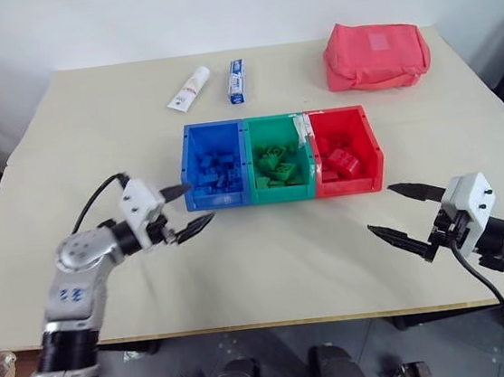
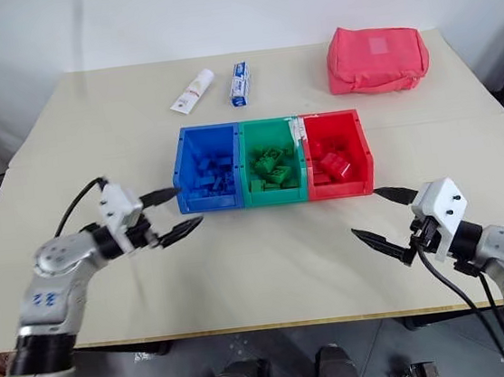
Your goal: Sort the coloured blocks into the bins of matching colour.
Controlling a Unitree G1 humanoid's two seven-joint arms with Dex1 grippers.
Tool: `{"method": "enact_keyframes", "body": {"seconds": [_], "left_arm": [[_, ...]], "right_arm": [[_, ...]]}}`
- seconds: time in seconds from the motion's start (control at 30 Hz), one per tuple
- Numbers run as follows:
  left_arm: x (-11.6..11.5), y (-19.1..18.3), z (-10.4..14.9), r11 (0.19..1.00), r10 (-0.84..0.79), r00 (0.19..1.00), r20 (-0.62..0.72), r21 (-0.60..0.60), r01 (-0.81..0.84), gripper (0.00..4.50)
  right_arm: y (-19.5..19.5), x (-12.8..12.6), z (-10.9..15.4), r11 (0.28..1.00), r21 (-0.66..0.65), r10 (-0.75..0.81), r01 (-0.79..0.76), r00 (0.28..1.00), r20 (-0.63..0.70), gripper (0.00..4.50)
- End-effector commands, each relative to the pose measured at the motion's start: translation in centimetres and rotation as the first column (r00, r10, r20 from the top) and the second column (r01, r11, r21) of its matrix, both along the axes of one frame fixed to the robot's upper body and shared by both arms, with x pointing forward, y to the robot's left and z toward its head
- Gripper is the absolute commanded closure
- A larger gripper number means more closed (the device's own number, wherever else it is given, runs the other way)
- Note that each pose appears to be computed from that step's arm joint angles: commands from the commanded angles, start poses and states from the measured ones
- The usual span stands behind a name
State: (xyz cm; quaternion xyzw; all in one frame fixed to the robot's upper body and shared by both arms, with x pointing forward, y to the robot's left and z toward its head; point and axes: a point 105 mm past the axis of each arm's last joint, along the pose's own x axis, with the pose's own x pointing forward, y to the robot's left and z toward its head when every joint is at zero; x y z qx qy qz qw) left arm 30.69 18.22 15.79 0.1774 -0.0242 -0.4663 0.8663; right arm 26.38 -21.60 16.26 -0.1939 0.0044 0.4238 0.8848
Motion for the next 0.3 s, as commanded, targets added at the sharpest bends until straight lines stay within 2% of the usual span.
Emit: {"method": "enact_keyframes", "body": {"seconds": [0.03,0.1,0.3], "left_arm": [[-1.3,2.2,-0.5,0.993,0.011,1.0,0.015,0.119,-0.013,0.62],[-1.5,3.0,-1.4,0.987,0.034,0.999,0.004,0.159,-0.034,0.62],[-1.1,2.6,-1.5,0.991,0.09,0.995,0.036,0.092,-0.093,0.62]], "right_arm": [[0.0,-0.2,0.1,0.995,-0.065,0.078,-0.078,0.997,0.002,0.0],[0.1,0.0,-0.1,0.992,-0.073,0.099,-0.099,0.995,0.001,0.0],[0.5,0.7,-0.5,0.997,-0.031,0.074,-0.073,0.997,0.027,0.0]]}}
